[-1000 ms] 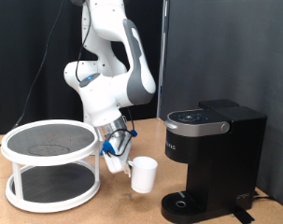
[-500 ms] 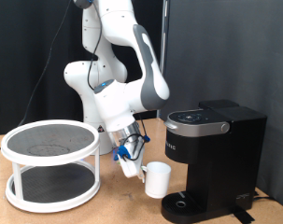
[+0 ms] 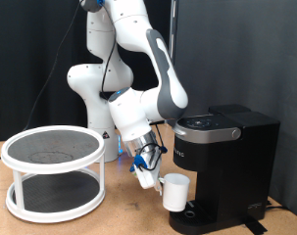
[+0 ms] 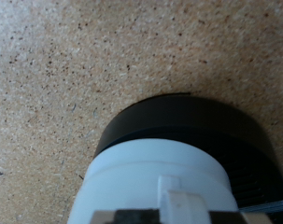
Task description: Make a cup of coffee with the keurig machine
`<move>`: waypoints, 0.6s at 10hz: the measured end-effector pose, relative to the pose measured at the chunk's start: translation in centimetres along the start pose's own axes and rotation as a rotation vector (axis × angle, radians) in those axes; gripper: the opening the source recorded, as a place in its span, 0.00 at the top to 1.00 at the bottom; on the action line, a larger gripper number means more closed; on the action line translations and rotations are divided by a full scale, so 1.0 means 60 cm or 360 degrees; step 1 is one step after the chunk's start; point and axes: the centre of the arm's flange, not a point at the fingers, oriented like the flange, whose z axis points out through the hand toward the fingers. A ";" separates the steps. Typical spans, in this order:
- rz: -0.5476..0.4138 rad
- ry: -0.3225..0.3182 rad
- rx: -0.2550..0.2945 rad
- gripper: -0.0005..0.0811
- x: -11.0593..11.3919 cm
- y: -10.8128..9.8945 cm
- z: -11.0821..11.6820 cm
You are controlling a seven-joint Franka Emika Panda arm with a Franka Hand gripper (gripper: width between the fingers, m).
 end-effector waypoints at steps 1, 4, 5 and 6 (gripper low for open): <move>0.0003 -0.0014 -0.0004 0.98 -0.003 0.001 0.001; 0.0002 -0.0029 -0.0014 0.98 -0.009 0.007 0.004; 0.0000 -0.0031 -0.0017 0.98 -0.010 0.009 0.004; -0.0002 -0.0033 -0.0021 0.98 -0.011 0.012 0.005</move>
